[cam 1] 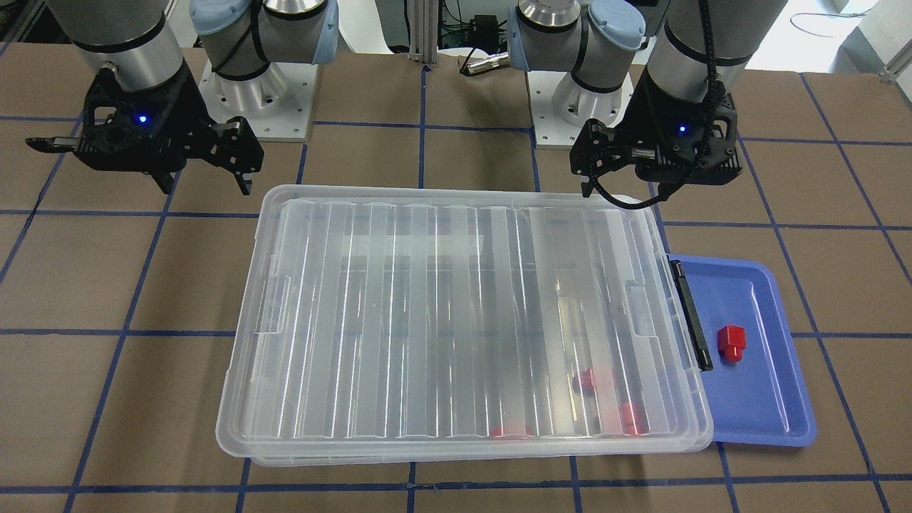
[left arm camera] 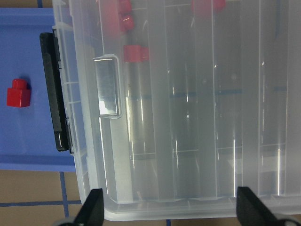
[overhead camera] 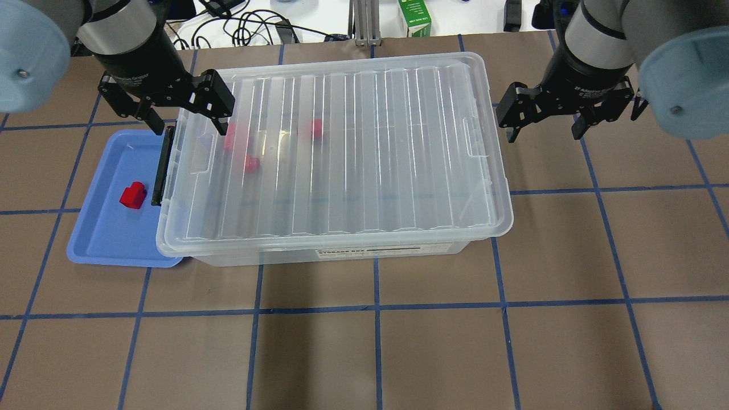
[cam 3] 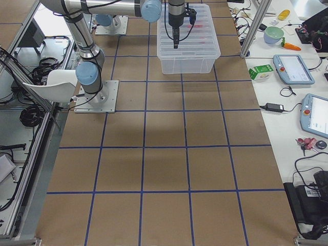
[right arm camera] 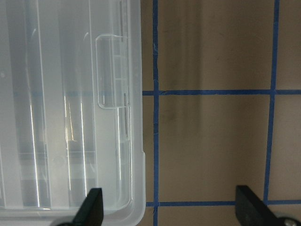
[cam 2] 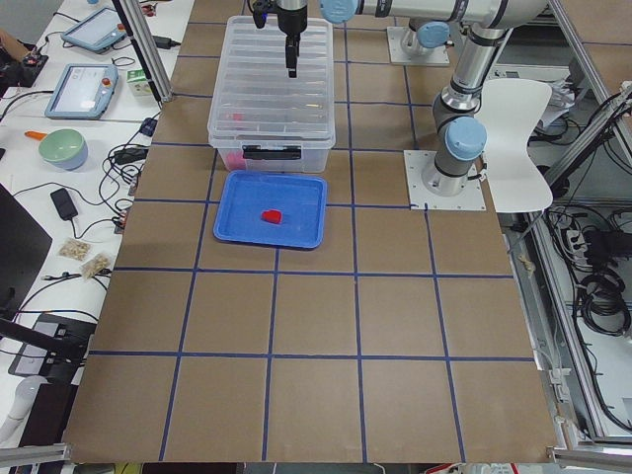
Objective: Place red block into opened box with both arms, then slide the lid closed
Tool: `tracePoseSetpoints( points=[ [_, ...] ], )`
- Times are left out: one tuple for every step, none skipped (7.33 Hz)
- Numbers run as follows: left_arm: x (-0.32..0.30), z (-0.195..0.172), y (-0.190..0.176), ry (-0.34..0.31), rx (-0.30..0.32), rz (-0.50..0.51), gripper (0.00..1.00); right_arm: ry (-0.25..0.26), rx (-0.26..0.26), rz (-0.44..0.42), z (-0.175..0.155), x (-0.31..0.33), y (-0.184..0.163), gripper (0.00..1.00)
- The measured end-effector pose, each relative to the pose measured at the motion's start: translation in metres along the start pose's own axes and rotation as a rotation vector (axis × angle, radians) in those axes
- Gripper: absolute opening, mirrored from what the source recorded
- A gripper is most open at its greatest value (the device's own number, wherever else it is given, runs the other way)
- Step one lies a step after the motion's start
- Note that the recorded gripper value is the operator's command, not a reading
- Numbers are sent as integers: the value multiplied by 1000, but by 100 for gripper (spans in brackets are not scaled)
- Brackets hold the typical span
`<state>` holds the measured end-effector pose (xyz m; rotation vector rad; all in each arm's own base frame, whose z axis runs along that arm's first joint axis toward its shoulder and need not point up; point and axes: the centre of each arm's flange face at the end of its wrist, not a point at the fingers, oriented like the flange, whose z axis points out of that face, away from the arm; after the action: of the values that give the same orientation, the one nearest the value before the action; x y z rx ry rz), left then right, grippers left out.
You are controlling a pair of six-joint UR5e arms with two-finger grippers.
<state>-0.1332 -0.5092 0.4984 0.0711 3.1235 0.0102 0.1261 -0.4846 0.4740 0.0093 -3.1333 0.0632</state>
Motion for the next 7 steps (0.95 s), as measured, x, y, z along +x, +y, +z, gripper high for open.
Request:
tracePoseSetpoints(
  points=[
    [0,0,0,0,-1,0,100,0,1,-1,-1,0,1,100],
    [0,1,0,0,-1,0,100,0,4,-1,-4,0,2,100],
    [0,1,0,0,-2,0,100,0,8,-2,-6,0,3,100],
    [0,1,0,0,-2,0,100,-1,9,-2,-6,0,3,100],
    [0,1,0,0,-2,0,100,-1,3,-1,-4,1,2,100],
    [0,1,1,0,-3,0,100,-4,-15,-2,4,1,0,100],
    [0,1,1,0,-3,0,100,-5,-43,1,20,1,-6,100]
  ],
)
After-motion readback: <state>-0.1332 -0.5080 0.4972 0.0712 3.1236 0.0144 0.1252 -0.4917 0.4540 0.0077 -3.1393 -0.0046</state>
